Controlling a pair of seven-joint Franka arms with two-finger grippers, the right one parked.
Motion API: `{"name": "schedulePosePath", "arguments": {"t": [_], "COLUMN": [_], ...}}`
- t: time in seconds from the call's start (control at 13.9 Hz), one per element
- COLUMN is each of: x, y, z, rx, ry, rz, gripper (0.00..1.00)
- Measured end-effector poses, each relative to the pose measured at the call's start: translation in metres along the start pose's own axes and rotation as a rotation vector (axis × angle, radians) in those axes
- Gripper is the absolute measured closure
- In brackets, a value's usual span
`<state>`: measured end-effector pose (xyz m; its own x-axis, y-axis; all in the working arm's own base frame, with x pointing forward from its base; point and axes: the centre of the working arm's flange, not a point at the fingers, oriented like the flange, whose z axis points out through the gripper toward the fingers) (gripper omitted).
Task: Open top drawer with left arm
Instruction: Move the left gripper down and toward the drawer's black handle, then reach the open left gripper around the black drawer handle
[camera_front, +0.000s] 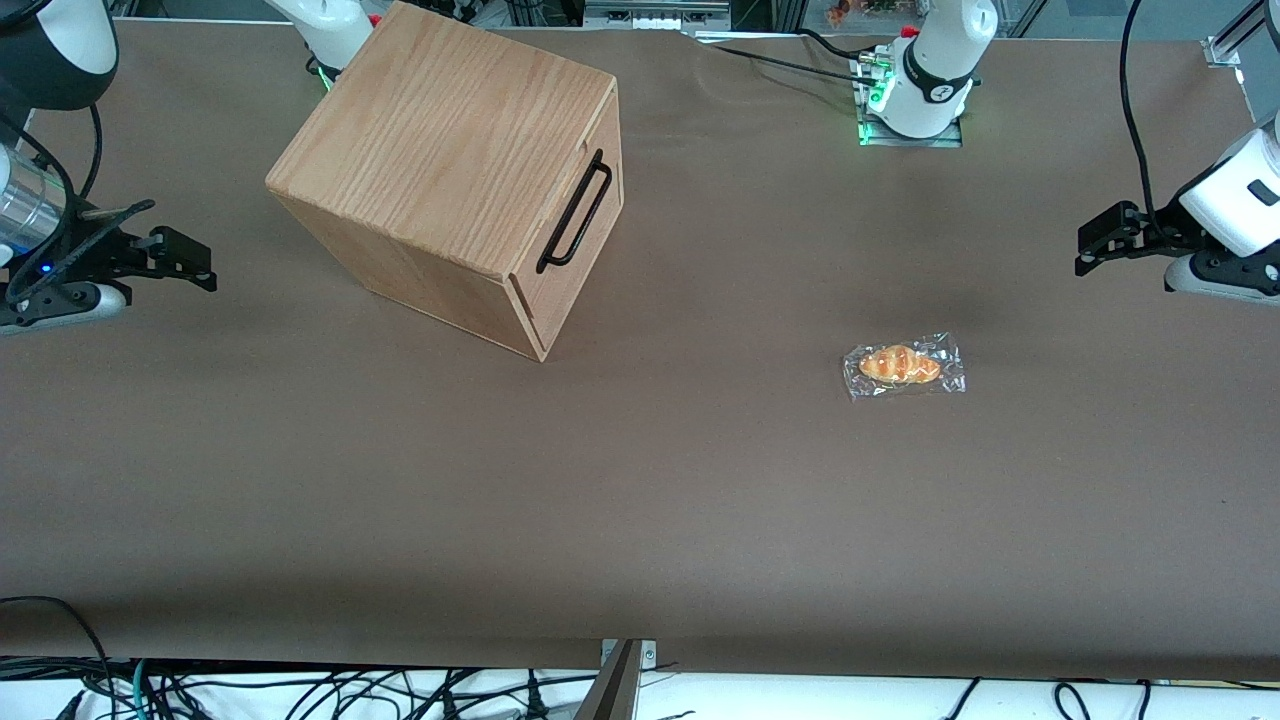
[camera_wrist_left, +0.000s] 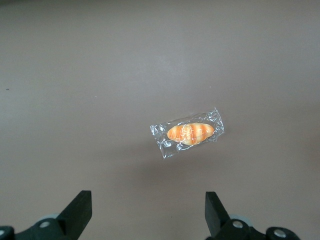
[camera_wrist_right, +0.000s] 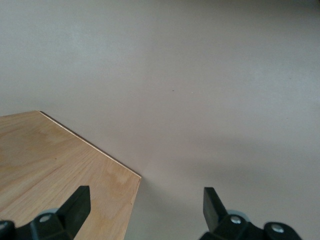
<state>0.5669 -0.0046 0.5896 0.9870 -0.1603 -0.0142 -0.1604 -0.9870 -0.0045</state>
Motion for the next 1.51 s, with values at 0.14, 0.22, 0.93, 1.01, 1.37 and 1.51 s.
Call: {"name": "schedulePosePath", "arguments": {"t": [0.14,0.22,0.93,1.01,1.37,1.51], "x": [0.000,0.001,0.016,0.021,0.032,0.032], "y": [0.001,0.001,0.029,0.045,0.190,0.244], "z": [0.001,0.001,0.032,0.043,0.105,0.113], "rx": [0.000,0.000,-0.014,-0.027,-0.218,-0.289], "ry": [-0.001,-0.002,-0.058,-0.078,-0.205,-0.215], "rz": [0.002,0.002,0.053,0.080,0.197,0.155], "gripper": [0.00,0.00,0.00,0.00,0.00,0.00]}}
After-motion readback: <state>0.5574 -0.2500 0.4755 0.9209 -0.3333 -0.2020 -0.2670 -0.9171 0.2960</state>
